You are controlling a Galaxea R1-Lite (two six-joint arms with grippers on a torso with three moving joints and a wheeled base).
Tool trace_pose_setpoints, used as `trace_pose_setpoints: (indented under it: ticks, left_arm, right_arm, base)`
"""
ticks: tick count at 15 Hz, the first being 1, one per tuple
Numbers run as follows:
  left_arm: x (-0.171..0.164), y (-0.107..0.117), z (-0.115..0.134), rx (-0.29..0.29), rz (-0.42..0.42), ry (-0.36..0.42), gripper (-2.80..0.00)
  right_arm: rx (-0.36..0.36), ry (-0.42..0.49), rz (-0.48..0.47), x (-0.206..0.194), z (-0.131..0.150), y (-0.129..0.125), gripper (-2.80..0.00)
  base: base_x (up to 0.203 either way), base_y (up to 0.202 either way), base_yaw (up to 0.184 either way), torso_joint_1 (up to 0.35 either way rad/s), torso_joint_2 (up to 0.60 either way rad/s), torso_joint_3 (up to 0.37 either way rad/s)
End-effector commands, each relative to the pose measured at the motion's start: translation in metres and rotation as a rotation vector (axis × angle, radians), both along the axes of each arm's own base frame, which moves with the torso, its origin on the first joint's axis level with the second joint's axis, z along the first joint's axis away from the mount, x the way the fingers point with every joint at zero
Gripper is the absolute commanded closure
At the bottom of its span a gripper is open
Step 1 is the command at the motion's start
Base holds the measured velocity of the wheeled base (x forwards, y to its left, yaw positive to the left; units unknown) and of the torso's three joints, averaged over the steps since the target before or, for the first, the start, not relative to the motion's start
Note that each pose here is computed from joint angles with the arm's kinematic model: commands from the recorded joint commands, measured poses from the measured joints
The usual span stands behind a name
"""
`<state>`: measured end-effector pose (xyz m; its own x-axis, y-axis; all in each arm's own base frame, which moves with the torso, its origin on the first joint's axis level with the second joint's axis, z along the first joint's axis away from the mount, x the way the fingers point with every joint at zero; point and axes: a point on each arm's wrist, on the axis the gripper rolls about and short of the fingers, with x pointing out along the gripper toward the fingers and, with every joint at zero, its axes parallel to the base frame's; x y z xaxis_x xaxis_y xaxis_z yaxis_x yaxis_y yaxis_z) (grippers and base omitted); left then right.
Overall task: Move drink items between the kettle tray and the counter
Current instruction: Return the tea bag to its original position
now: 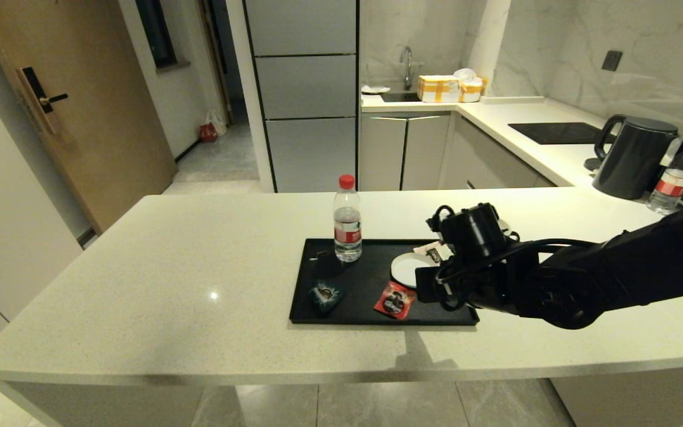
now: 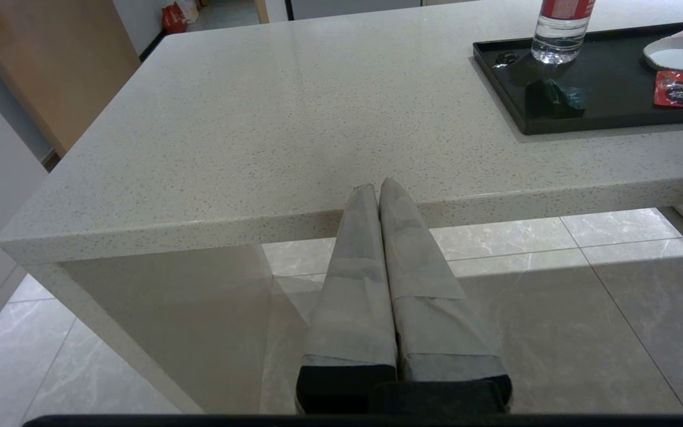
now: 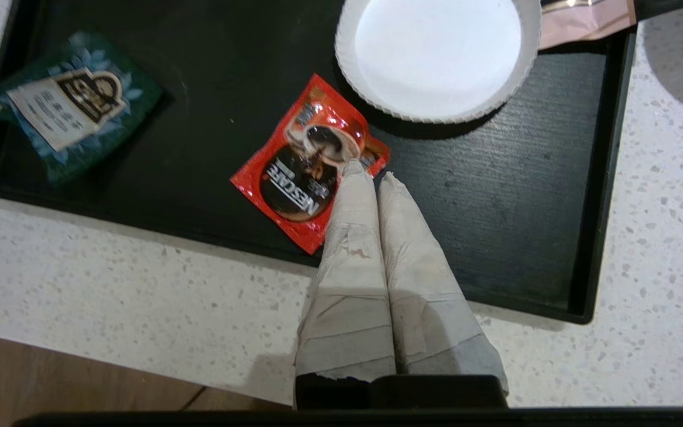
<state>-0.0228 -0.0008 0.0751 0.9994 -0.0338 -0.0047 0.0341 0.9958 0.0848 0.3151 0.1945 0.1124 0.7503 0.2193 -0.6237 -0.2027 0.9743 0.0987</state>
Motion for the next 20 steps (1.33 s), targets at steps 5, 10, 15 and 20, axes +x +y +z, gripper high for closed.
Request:
trace_pose_setpoints:
  ticks: [5,10,15,20]
  left_arm:
    - [0.000,0.000,0.000,0.001,0.000,0.000,0.00]
    - [0.000,0.000,0.000,0.001,0.000,0.000,0.00]
    - [0.000,0.000,0.000,0.001,0.000,0.000,0.00]
    - [0.000,0.000,0.000,0.001,0.000,0.000,0.00]
  right_arm:
    - [0.031,-0.060,-0.031,-0.001,0.023,-0.009,0.00]
    - [0.117,-0.254,-0.137,-0.049,0.101,-0.068,0.00]
    - [0.110,-0.441,-0.369,-0.166,0.162,-0.145,0.00]
    - [-0.028,-0.540,-0.710,-0.321,0.155,-0.209,0.00]
  base:
    - [0.000,0.000,0.000,0.000,0.00,0.000]
    - [0.000,0.000,0.000,0.000,0.00,0.000]
    - [0.000,0.000,0.000,0.000,0.00,0.000]
    - [0.000,0.000,0.000,0.000,0.00,0.000]
